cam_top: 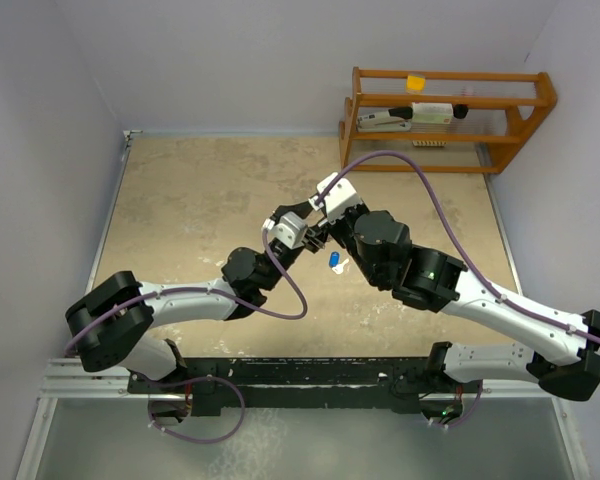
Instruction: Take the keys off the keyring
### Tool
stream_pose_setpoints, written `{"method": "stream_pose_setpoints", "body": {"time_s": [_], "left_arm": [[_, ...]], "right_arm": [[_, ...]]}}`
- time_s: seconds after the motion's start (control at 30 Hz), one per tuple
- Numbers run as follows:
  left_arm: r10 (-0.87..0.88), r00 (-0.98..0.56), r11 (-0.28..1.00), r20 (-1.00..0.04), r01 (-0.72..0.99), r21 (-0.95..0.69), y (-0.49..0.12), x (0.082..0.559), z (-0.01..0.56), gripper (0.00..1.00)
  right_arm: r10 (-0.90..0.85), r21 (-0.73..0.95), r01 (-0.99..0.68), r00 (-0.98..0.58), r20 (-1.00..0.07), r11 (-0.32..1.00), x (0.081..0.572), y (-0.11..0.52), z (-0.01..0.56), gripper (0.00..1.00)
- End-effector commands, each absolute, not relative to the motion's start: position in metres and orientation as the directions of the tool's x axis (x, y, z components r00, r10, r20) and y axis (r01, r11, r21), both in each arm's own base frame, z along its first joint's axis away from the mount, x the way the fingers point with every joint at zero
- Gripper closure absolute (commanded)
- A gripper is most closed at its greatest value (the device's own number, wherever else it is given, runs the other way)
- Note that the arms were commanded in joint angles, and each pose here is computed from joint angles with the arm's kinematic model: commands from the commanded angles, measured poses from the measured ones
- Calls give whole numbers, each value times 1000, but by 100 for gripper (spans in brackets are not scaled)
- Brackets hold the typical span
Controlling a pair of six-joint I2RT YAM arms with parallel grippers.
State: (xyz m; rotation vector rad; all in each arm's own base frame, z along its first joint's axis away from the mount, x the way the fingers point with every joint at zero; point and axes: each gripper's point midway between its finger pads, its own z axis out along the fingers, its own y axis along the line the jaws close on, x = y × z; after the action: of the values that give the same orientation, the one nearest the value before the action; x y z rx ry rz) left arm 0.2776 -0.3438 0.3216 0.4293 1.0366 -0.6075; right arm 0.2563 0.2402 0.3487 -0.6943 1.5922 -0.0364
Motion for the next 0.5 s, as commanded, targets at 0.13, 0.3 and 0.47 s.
{"method": "stream_pose_setpoints", "body": {"time_s": [0.13, 0.3, 0.47], "left_arm": [[-313, 440, 765, -842, 642, 51, -343, 270, 359, 66], [-298, 443, 770, -845, 635, 62, -342, 270, 358, 68], [-264, 434, 771, -861, 631, 82, -343, 271, 351, 72]], "right_arm": [[-380, -367, -408, 52, -924, 836, 254, 243, 363, 100], [-375, -364, -400, 53, -925, 841, 254, 241, 365, 100], [-362, -356, -390, 59, -930, 849, 253, 237, 369, 100]]}}
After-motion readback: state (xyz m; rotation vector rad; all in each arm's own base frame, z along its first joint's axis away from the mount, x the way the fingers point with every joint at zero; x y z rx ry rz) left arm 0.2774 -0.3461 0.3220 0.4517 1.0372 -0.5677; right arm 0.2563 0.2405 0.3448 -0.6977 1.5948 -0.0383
